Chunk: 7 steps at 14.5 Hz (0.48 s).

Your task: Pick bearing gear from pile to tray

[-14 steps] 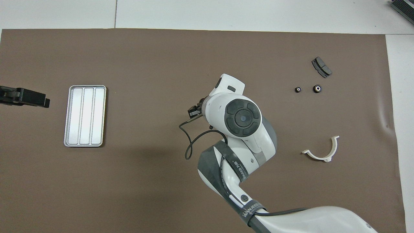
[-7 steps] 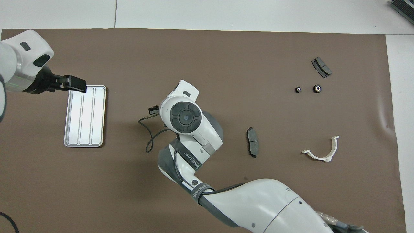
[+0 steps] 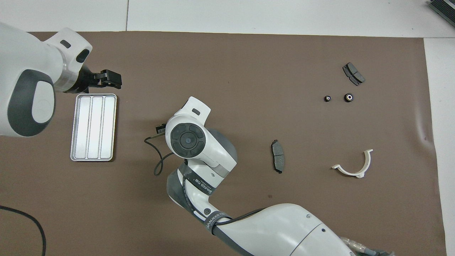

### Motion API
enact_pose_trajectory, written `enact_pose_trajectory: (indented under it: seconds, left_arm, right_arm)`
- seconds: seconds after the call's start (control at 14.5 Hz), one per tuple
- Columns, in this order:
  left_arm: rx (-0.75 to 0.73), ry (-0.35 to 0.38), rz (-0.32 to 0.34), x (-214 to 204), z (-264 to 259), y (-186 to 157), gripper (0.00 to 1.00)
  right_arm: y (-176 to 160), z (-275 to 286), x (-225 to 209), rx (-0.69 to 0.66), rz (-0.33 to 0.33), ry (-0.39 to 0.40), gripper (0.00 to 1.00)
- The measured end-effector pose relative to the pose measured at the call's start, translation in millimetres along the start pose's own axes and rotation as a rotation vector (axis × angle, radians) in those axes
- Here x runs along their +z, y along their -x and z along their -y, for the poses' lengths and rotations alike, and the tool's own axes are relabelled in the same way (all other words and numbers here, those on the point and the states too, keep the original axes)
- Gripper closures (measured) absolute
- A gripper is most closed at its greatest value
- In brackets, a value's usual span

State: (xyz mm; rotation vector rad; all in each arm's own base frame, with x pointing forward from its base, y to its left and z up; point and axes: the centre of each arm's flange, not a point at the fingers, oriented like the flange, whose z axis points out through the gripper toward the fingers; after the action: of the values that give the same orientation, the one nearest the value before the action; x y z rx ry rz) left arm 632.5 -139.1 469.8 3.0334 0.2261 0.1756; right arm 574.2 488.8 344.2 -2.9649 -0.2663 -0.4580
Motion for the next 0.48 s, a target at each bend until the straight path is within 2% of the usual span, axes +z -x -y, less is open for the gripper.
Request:
enact_pose_trajectory:
  seconds: [0.28, 0.48]
  left_arm:
    - [-0.088, -0.041, 0.015, 83, -92, 32, 0.00]
    - [-0.135, -0.095, 0.026, 140, -130, 66, 0.00]
  right_arm:
    - [-64, -134, -46, 0.012, 0.024, 0.102, 0.00]
    - [-89, -240, -60, 0.002, 0.061, 0.156, 0.00]
